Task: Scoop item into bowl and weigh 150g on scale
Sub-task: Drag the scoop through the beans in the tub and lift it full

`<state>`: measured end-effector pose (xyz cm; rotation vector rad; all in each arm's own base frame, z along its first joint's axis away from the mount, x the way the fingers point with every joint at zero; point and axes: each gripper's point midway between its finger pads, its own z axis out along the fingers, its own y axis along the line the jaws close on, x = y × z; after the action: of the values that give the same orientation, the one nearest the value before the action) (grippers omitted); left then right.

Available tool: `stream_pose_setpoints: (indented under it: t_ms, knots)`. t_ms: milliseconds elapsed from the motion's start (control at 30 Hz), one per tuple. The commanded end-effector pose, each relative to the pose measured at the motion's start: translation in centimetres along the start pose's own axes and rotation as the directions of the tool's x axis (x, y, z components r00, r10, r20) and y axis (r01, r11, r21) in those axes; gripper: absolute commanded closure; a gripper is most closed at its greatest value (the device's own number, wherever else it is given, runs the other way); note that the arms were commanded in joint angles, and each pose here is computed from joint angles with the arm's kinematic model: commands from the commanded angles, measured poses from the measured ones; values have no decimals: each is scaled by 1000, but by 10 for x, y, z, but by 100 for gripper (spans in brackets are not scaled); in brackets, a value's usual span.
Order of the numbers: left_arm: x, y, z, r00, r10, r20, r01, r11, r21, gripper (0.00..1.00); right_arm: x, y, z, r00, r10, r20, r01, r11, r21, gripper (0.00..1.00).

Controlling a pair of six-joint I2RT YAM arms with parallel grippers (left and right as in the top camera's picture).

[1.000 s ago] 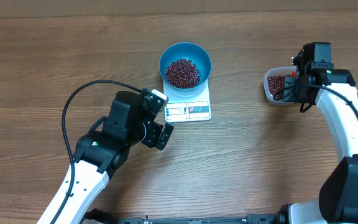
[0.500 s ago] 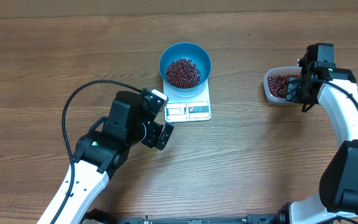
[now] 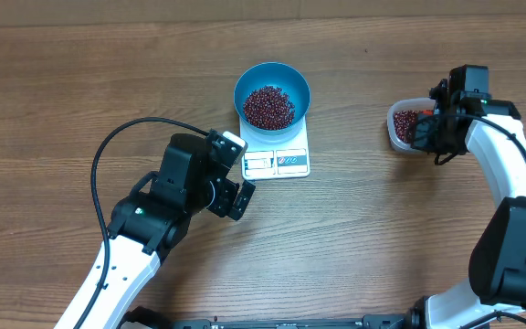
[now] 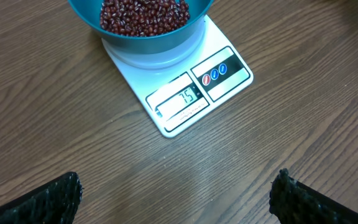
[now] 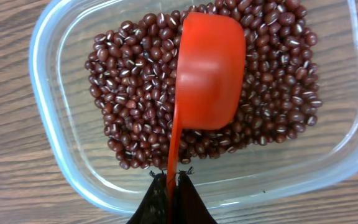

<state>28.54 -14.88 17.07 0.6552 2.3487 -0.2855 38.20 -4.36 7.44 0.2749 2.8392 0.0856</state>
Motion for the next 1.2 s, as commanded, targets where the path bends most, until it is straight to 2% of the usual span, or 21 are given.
stream_pose_setpoints:
  t_ms: [0, 300, 567, 1167]
  knots:
    - [3, 2, 2, 1000, -10, -11, 10, 1000, -9, 0, 6, 19, 5, 999, -5, -32, 0, 991, -137, 96]
    - [3, 2, 2, 1000, -10, -10, 10, 1000, -9, 1, 0, 13, -7, 994, 103, -28, -106, 939, -327, 96]
    - [3, 2, 2, 1000, -10, -10, 10, 1000, -9, 0, 4, -2, -9, 986, 156, -52, -165, 926, -340, 96]
    - [3, 2, 2, 1000, -10, -11, 10, 1000, -9, 0, 2, 8, 2, 980, 183, -83, -201, 891, -406, 96]
